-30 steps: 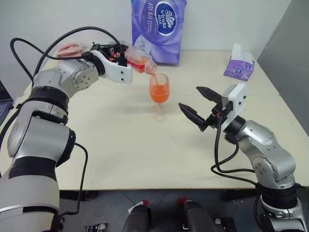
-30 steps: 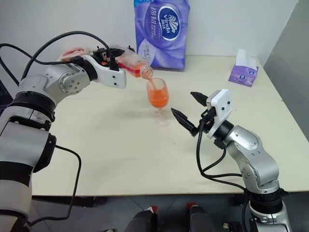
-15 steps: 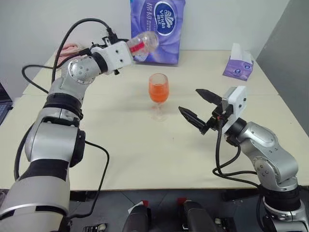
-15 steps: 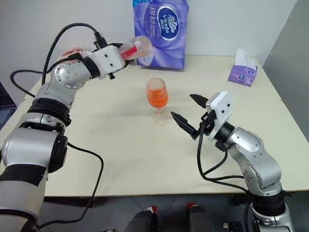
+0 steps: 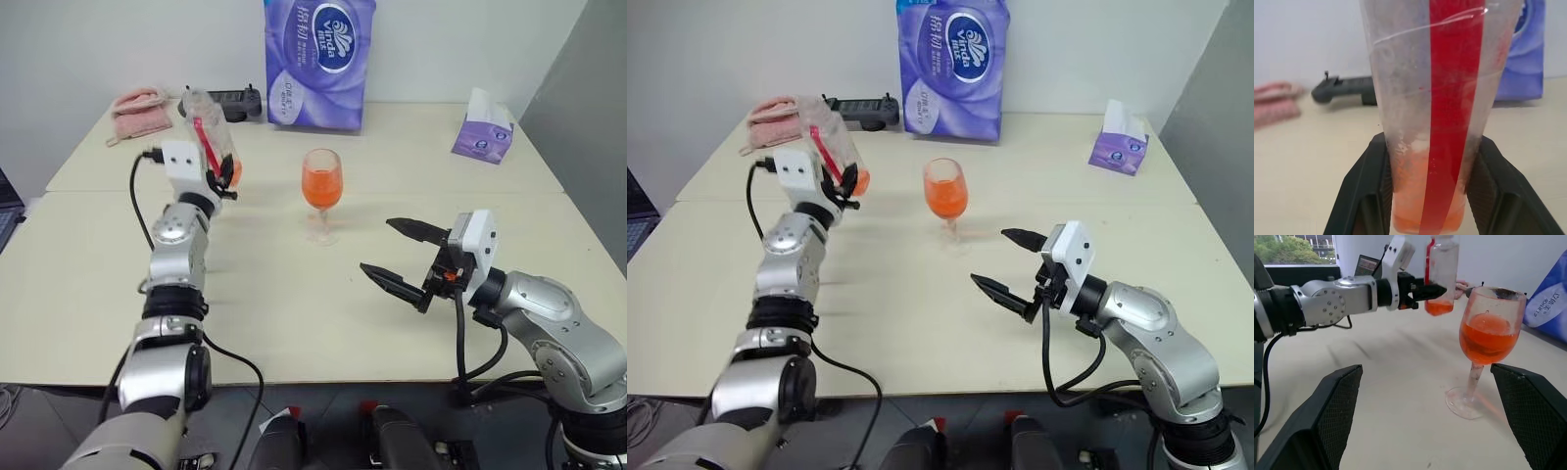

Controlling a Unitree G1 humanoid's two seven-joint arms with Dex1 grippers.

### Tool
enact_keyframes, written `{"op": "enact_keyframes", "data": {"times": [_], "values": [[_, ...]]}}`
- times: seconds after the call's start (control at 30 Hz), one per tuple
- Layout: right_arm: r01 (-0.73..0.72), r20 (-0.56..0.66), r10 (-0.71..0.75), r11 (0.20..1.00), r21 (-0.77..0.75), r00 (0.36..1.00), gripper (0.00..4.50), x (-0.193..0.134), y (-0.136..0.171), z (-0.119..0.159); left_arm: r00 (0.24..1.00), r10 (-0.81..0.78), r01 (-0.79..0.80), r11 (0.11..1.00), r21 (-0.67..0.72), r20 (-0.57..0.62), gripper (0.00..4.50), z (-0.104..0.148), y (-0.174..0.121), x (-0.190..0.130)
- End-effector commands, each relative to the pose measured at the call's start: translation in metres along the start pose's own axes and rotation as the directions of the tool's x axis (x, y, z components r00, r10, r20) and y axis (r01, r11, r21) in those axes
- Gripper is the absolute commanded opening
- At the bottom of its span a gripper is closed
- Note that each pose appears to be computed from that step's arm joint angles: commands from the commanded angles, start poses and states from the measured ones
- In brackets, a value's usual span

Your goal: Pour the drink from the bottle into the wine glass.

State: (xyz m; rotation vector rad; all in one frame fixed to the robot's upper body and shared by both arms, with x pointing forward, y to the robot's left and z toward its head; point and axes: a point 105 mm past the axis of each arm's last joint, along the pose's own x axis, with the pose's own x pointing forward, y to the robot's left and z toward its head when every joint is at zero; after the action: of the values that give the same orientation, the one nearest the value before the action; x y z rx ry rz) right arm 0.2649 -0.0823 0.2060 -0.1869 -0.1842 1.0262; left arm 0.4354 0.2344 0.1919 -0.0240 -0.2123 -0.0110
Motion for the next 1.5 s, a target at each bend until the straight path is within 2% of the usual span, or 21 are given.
{"op": "enact_keyframes", "data": {"times": [0.03,0.3,0.53,0.8,1.1,1.17,1.23,1.27,1.37,1.4,1.5], "values": [[-0.014,0.044,0.015,1.0,-0.024,0.999,4.5,0.003,0.002,0.013,0.997,0.052,-0.049,0.997,-0.057,0.053,1.66,0.011,0.009,-0.008],[0.025,0.047,-0.024,1.0,-0.008,0.999,4.5,0.003,-0.002,0.013,0.996,0.056,-0.058,0.998,-0.032,-0.071,1.66,-0.037,0.017,-0.025],[0.054,0.047,-0.054,0.998,0.014,0.997,4.5,0.002,-0.002,0.009,0.995,0.021,-0.019,1.0,0.02,-0.098,1.66,-0.049,0.017,-0.028],[0.054,0.037,-0.054,0.998,0.017,0.998,4.5,0.0,0.001,0.003,0.995,-0.005,0.009,0.999,0.044,-0.097,4.41,-0.052,0.016,-0.027],[0.086,-0.013,-0.086,0.996,0.021,0.996,4.5,-0.009,-0.002,-0.01,0.987,-0.046,0.052,0.998,0.038,-0.152,4.48,-0.062,0.012,-0.041],[0.211,-0.108,-0.212,0.977,-0.023,0.971,4.5,-0.021,-0.019,-0.026,0.984,-0.041,0.04,0.999,-0.01,-0.171,4.48,-0.061,0.013,-0.052],[0.358,-0.169,-0.357,0.933,-0.027,0.919,4.5,-0.035,-0.036,-0.04,0.979,-0.054,0.047,0.998,-0.039,-0.198,4.48,-0.06,0.009,-0.064],[0.433,-0.185,-0.43,0.901,-0.024,0.884,4.5,-0.041,-0.044,-0.044,0.974,-0.062,0.055,0.998,-0.039,-0.218,4.48,-0.061,0.006,-0.069],[0.667,-0.236,-0.651,0.745,-0.016,0.721,4.5,-0.06,-0.059,-0.058,0.972,-0.049,0.043,0.999,-0.028,-0.228,4.48,-0.052,-0.01,-0.084],[0.704,-0.249,-0.685,0.71,-0.018,0.685,4.5,-0.063,-0.059,-0.062,0.973,-0.041,0.037,0.999,-0.024,-0.227,4.48,-0.049,-0.015,-0.087],[0.749,-0.278,-0.723,0.662,-0.02,0.632,4.5,-0.065,-0.057,-0.069,0.972,-0.044,0.044,0.999,-0.002,-0.232,4.48,-0.044,-0.025,-0.091]]}}
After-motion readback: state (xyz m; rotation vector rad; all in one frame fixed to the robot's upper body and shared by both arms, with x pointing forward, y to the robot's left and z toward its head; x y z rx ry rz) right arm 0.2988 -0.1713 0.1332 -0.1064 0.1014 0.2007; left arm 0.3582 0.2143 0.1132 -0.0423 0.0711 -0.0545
